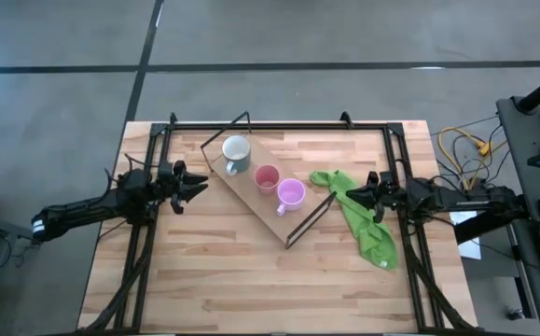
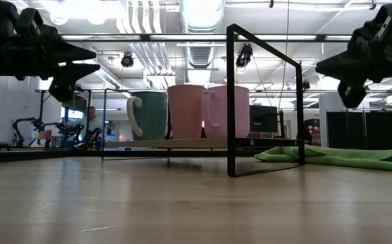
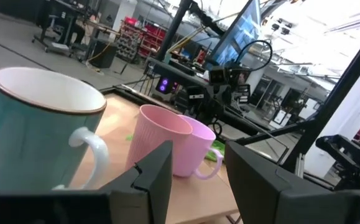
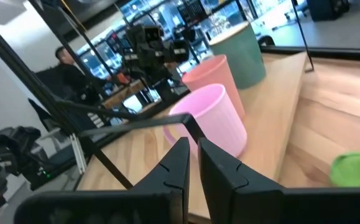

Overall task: Stack small to large cups/mugs on shelf
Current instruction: Return to Home Position

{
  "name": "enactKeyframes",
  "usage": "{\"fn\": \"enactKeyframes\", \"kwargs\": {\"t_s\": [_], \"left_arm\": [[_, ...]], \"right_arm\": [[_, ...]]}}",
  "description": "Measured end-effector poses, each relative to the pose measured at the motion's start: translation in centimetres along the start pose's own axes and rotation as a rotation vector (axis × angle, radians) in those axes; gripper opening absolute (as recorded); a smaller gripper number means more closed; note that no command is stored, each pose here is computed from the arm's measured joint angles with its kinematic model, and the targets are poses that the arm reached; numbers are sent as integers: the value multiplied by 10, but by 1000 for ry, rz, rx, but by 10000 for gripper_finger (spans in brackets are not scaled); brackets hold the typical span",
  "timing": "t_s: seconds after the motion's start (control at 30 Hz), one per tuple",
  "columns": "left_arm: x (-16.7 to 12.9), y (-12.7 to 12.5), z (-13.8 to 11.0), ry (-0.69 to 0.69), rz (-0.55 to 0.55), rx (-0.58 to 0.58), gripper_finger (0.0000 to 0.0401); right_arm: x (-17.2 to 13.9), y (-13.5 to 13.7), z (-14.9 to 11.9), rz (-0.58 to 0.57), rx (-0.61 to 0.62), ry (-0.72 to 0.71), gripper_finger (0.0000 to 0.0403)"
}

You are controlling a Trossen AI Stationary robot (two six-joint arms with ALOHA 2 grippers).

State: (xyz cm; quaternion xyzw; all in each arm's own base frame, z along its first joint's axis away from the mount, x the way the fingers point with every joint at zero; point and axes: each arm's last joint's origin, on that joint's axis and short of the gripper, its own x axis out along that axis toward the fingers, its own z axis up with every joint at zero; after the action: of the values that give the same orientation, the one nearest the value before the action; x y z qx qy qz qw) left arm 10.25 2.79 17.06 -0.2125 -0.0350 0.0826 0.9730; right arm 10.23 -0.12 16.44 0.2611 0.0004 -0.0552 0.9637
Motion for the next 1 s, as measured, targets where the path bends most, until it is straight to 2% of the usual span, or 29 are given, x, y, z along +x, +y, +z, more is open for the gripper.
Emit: {"fn": "enactKeyframes", "kwargs": {"t_s": [0.57, 0.83, 1.0], "left_arm": [[-1, 6, -13, 130, 58, 12, 132], [-1, 6, -14, 137, 59, 39, 132], [0, 7, -15, 157, 68, 36, 132]], "right_arm": [[0, -1, -2, -7, -12, 29, 28], [1, 0, -6, 67, -13, 105, 28], [1, 1, -6, 73, -13, 107, 28]]}}
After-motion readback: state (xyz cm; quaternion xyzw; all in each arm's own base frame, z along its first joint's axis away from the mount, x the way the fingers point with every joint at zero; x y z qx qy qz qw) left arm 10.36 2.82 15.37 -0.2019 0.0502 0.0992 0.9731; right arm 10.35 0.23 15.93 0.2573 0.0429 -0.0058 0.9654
